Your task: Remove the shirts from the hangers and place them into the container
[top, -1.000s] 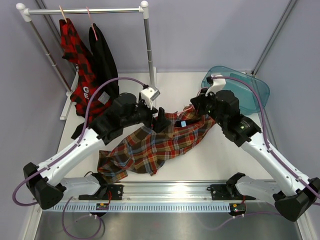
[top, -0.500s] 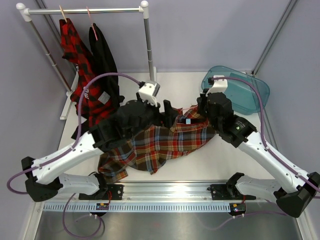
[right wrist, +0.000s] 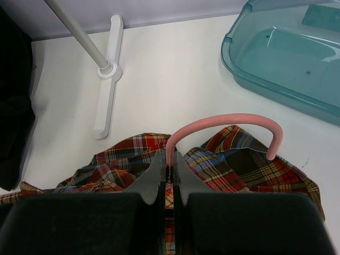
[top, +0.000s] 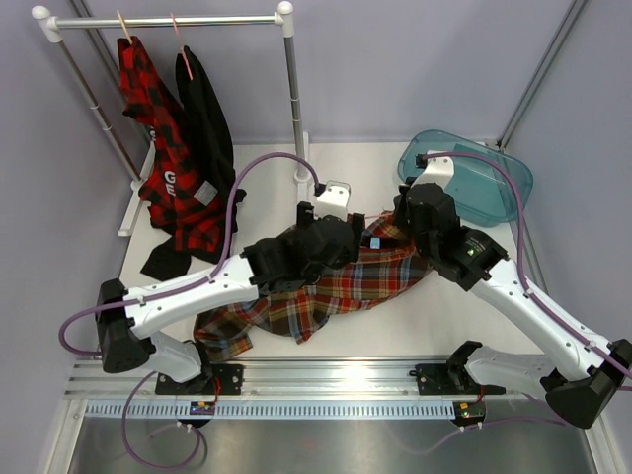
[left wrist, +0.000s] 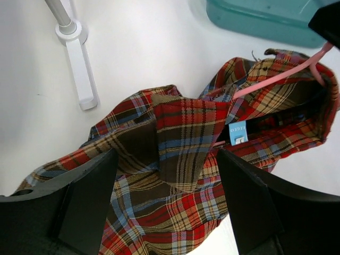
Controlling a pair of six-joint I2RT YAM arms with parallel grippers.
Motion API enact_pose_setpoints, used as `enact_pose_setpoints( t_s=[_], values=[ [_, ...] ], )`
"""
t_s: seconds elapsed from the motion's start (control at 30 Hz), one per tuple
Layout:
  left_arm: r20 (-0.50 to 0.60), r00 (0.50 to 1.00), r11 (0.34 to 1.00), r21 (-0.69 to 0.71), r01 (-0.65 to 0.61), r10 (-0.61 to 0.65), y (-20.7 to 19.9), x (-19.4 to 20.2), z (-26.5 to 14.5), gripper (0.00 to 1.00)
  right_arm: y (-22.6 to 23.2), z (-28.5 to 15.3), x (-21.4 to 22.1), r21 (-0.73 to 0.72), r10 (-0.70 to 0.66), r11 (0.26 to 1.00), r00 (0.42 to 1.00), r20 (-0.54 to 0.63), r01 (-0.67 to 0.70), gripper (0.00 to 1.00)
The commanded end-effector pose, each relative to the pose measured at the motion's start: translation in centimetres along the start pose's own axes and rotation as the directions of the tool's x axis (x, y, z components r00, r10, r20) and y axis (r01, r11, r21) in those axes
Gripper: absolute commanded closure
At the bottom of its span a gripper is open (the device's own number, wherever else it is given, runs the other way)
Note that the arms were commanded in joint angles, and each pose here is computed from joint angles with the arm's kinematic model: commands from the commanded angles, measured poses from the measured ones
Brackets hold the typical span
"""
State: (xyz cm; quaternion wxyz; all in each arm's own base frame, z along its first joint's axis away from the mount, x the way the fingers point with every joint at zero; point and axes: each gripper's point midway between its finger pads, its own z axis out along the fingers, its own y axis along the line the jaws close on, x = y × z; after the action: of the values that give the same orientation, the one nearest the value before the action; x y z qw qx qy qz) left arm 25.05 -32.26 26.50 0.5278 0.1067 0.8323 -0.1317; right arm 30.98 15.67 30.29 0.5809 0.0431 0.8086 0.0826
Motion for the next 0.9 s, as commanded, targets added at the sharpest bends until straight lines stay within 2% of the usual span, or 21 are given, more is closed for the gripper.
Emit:
enact_pose_setpoints(
  t_s=[0.0, 0.2, 0.27, 0.33, 0.37, 0.43, 0.47, 0.53, 0.57, 0.67, 0.87],
  values=[
    [0.076, 0.995, 0.997, -0.037, 0.061, -0.058, -0.9, -1.9, 0.1, 0.20, 0.1, -1.1, -2.8, 0.012, 0.075, 0.997, 0.994, 0.077, -0.076, 1.00],
    [0.061, 0.998, 0.998, -0.057, 0.038, -0.035, -1.8, -0.9, 1.3, 0.21, 0.0, -1.4, -2.8, 0.009, 0.087, 0.996, 0.994, 0.073, -0.088, 1.00],
    [0.058, 0.998, 0.997, -0.069, 0.030, -0.026, -1.8, -0.7, 1.6, 0.23, 0.0, -1.5, -2.7, 0.007, 0.090, 0.996, 0.994, 0.069, -0.091, 1.00],
    [0.061, 0.998, 0.995, -0.095, 0.015, -0.009, -1.4, -0.5, 1.8, 0.31, 0.0, -1.6, -2.7, 0.004, 0.091, 0.996, 0.993, 0.069, -0.092, 1.00],
    [0.064, 0.998, 0.994, -0.108, 0.011, -0.004, -1.2, -0.5, 1.9, 0.42, 0.0, -1.7, -2.7, 0.001, 0.093, 0.996, 0.993, 0.069, -0.094, 1.00],
    [0.074, 0.997, 0.991, -0.137, -0.001, 0.011, -0.6, -0.6, 1.9, 0.52, -0.1, -1.8, -2.6, 0.001, 0.093, 0.996, 0.993, 0.069, -0.094, 1.00],
    [0.077, 0.997, 0.987, -0.158, -0.006, 0.018, -0.2, -0.6, 1.9, 0.61, -0.2, -1.9, -2.5, -0.001, 0.093, 0.996, 0.993, 0.067, -0.094, 1.00],
    [0.083, 0.996, 0.984, -0.179, -0.011, 0.026, 0.2, -0.7, 1.8, 0.73, -0.3, -2.4, -2.7, -0.012, 0.107, 0.994, 0.992, 0.073, -0.106, 1.00],
    [0.089, 0.995, 0.979, -0.203, -0.014, 0.033, 0.7, -0.8, 1.8, 0.83, -0.4, -2.5, -2.4, -0.010, 0.104, 0.995, 0.992, 0.067, -0.103, 1.00],
    [0.093, 0.995, 0.974, -0.226, -0.019, 0.041, 1.2, -0.8, 1.7, 0.98, -0.8, -3.0, -2.1, -0.018, 0.108, 0.994, 0.992, 0.064, -0.107, 1.00],
    [0.135, 0.991, 0.966, -0.259, 0.012, 0.024, 3.5, -2.4, -0.3, 1.00, -2.0, -4.1, -0.5, -0.022, 0.074, 0.997, 0.997, 0.037, -0.074, 1.00]
  ],
)
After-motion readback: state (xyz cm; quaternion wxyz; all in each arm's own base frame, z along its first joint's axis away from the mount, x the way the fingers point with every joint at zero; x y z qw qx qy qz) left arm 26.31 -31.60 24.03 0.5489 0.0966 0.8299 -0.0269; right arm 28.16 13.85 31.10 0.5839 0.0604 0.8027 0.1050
